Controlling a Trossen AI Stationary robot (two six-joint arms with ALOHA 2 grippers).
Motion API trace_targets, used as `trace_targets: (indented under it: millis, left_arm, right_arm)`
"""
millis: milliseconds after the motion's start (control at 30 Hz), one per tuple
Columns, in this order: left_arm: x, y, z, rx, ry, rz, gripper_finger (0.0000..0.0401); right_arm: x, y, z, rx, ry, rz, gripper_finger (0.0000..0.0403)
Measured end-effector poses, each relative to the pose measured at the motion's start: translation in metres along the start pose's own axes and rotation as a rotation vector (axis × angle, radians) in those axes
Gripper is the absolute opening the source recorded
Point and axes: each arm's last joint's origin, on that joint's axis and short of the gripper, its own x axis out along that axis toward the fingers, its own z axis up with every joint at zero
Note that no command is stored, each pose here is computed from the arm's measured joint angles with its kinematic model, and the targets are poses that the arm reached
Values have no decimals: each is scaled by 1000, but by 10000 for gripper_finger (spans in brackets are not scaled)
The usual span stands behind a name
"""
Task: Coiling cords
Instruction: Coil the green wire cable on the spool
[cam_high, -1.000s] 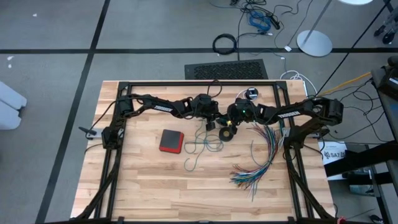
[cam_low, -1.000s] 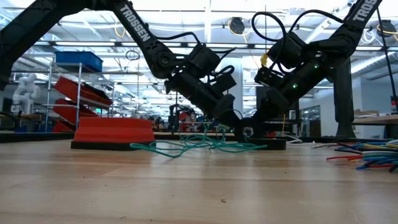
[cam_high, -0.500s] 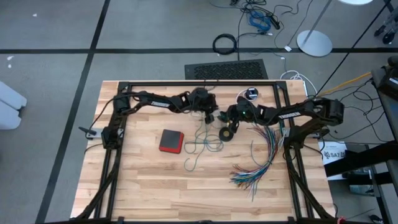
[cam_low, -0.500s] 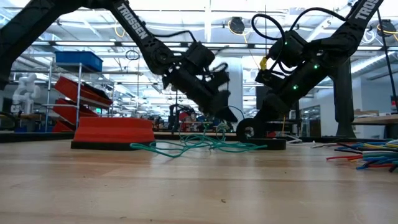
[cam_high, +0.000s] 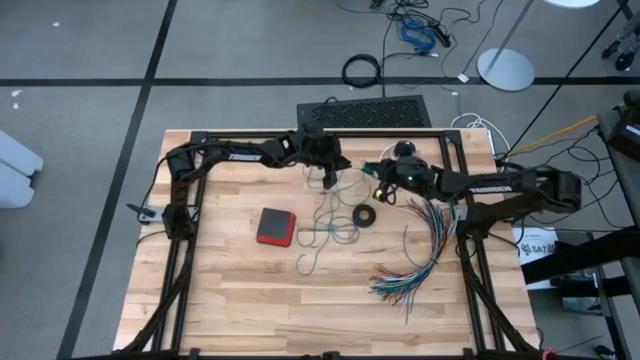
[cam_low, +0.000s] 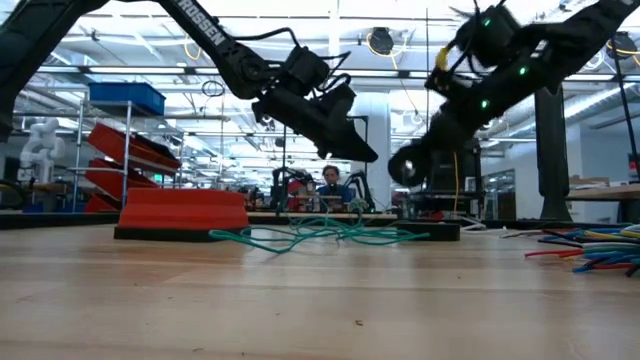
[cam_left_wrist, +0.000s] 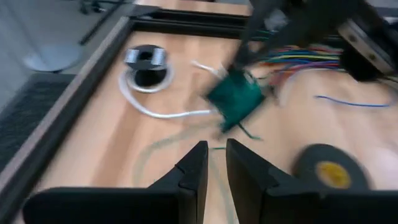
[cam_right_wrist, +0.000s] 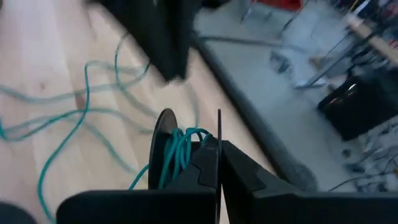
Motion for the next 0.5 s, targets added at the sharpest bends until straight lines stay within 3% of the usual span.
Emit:
trace_targets:
  millis: [267,500]
  left_arm:
    - [-6,-4,11,33,-81,-157,63]
    - [2,-13,6,91,-96,-200,63]
  right_arm:
    - [-27,-14,17,31,-122,-33,1]
    - [-41,-22,24,60,-187,-47,1]
